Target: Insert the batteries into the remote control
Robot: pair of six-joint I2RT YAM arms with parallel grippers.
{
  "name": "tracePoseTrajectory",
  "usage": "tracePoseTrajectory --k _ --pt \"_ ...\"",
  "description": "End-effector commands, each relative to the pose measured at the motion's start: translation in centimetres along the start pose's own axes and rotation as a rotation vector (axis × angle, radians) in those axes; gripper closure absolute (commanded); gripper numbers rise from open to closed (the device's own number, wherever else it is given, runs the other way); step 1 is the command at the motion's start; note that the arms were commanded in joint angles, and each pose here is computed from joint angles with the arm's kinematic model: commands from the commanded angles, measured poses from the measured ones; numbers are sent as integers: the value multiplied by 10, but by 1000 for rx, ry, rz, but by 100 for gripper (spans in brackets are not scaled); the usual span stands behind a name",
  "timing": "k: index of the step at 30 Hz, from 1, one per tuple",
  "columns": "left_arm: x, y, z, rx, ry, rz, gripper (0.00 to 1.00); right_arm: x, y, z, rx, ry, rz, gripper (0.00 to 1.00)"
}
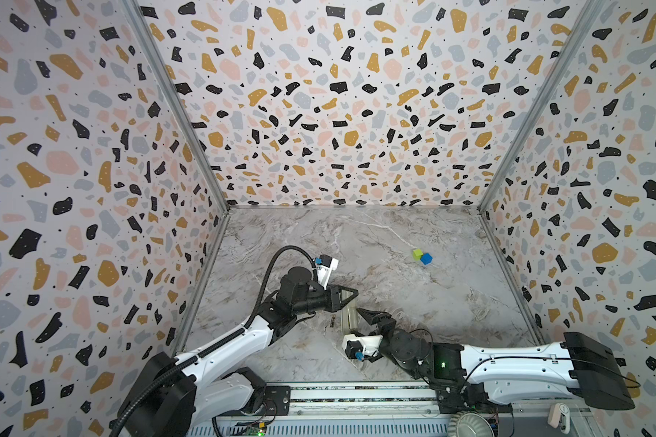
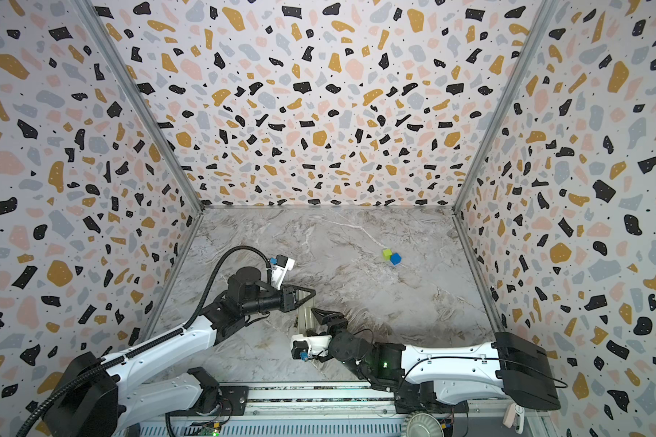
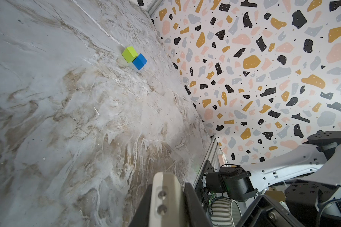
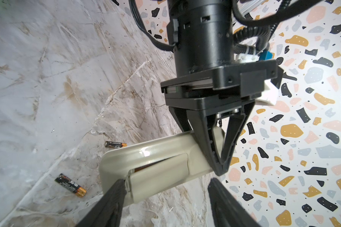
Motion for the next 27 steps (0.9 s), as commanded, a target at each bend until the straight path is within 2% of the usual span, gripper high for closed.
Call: tracePoseTrajectory --k 1,23,27 --pt "-3 -6 -16 32 62 -27 100 -2 -4 -9 50 39 -22 29" --pt "-9 -14 -22 23 51 -81 100 0 -7 -2 55 -23 -40 26" --pt "-10 -17 -20 27 23 -106 100 -4 -10 -8 110 -16 -66 25"
Point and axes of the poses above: each gripper's point midway between its finger pads, its own x axis out along the fingers, its own z axis along the line the jaws close on, y = z × x, the point moved 7 cm from there along -x, back along the fingers, and after that the axes turned 7 degrees about -x, right-handed, at the moved point
